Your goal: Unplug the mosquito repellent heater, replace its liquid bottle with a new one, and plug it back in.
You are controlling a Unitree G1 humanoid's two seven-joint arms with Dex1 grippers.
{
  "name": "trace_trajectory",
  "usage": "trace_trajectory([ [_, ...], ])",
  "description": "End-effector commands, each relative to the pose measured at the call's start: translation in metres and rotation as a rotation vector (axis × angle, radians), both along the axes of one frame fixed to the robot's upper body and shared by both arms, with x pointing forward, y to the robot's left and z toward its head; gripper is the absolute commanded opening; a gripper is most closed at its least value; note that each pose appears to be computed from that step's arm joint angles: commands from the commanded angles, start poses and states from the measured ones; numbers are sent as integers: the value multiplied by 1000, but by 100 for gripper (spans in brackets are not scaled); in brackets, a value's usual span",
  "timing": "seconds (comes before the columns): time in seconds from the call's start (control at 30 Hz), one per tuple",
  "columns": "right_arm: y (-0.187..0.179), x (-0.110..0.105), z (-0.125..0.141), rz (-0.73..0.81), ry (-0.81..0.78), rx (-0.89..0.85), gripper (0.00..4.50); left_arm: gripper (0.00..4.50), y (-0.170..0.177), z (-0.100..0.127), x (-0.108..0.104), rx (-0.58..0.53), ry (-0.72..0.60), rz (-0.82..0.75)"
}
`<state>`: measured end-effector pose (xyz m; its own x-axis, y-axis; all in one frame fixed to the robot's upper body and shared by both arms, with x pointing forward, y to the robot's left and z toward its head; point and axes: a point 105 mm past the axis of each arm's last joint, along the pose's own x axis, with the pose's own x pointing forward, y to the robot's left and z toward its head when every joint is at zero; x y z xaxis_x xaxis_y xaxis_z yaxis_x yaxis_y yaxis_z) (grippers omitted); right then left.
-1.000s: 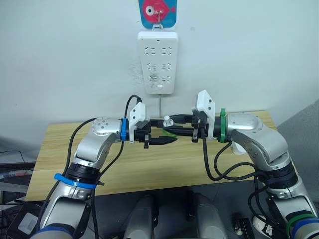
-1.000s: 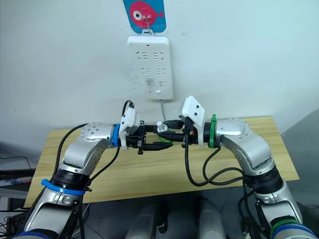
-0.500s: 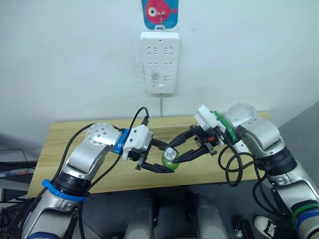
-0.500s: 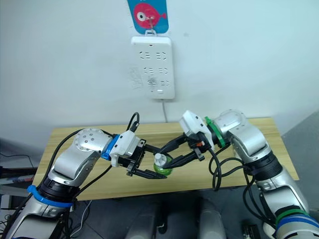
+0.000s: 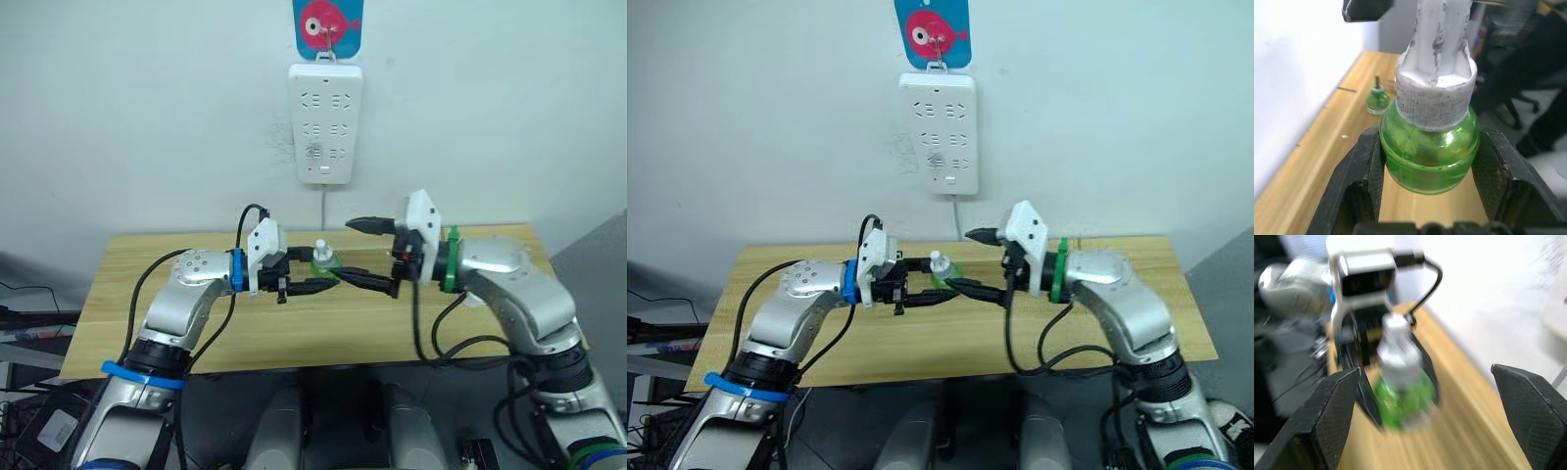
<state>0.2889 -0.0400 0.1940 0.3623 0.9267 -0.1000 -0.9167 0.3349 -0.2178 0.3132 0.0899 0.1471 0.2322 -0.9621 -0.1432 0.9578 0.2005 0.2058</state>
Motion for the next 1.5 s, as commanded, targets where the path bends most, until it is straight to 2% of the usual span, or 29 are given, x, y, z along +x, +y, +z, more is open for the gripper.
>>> trace_trajectory([
  [0.03, 5, -4, 6, -54, -36, 19, 449, 222, -7, 9, 4, -15, -42, -6],
  [0.13, 5, 3, 4, -98, -30, 23, 449, 222, -12, 10, 5, -20, -42, -22],
  [0.23, 6, 9, 3, -123, -34, 35, 389, 222, -15, 11, 6, -26, -42, -30],
  [0.47, 10, 8, 1, -107, -31, 38, 130, 222, -14, 9, 2, -25, -36, -30],
  [0.5, 10, 8, 2, -101, -29, 43, 103, 222, -14, 10, 2, -25, -36, -29],
  [0.6, 11, 7, 6, -76, -26, 60, 104, 222, -13, 10, 1, -24, -34, -26],
  [0.7, 17, -8, 7, 74, -15, 41, 104, 222, -13, 7, -8, -11, -24, -62],
  [0.83, 13, -44, 8, 489, 68, -44, 104, 222, -18, 4, -50, 36, 18, -276],
  [0.97, 11, -40, 7, 640, 111, -103, 104, 222, -17, 7, -73, 72, 47, -403],
  [1.03, 9, -35, 4, 646, 98, -133, 104, 222, -15, 7, -76, 89, 53, -414],
  [1.1, 3, -32, 1, 620, 97, -145, 104, 222, -10, 7, -69, 92, 41, -375],
  [1.13, 0, -31, 0, 607, 102, -146, 177, 222, -8, 8, -66, 90, 32, -353],
  [1.33, -25, -15, -7, 339, 39, -146, 375, 222, 3, 8, -43, 56, 21, -200],
  [1.47, -12, -19, 3, 209, -12, -61, 375, 222, 6, 8, -27, 18, 38, -97],
  [1.5, -5, -14, 9, 142, -50, -25, 375, 222, 6, 7, -23, 15, 42, -81],
])
